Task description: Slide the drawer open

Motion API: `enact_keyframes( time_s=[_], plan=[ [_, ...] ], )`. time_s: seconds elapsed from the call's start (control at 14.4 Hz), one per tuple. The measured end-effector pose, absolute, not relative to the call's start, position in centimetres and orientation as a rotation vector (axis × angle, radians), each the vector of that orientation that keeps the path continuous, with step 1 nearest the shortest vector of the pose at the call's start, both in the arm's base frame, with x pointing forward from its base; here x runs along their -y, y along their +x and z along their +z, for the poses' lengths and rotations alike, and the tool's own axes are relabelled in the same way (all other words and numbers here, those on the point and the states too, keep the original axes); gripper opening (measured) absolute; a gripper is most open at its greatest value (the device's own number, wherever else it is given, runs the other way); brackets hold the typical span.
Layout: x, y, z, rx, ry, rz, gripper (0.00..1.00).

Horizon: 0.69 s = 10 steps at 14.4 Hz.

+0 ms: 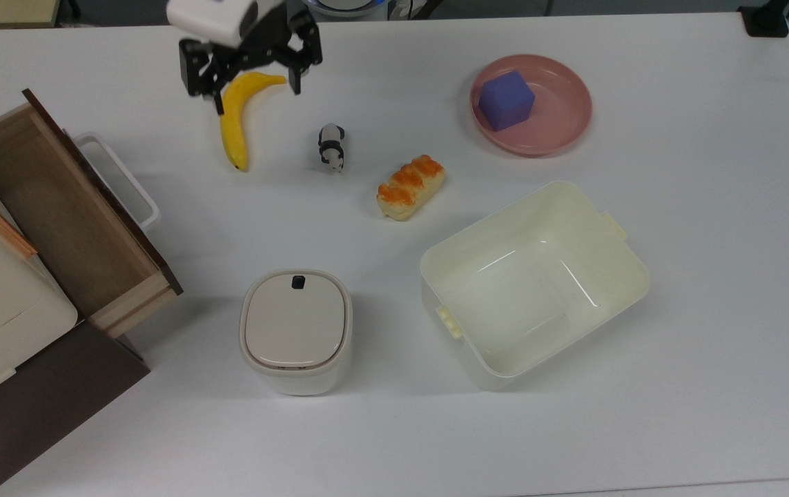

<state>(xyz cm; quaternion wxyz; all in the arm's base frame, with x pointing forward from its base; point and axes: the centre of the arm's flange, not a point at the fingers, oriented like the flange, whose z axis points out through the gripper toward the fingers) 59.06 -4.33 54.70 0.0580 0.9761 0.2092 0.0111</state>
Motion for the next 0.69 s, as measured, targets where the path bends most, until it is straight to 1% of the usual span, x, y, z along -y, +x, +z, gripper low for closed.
enact_keyframes(
  time_s=[0.14, 0.28, 0.49, 0.69],
  plan=[
    [3.8, 58.9, 56.3, -0.492, 3.003, 0.071, 1.00],
    [2.7, 58.9, 56.8, -0.327, 3.029, 0.097, 1.00],
    [1.6, 59.0, 57.6, 0.013, 3.069, 0.139, 1.00],
    [1.9, 58.8, 58.4, 0.162, 3.104, 0.140, 1.00]
  ],
)
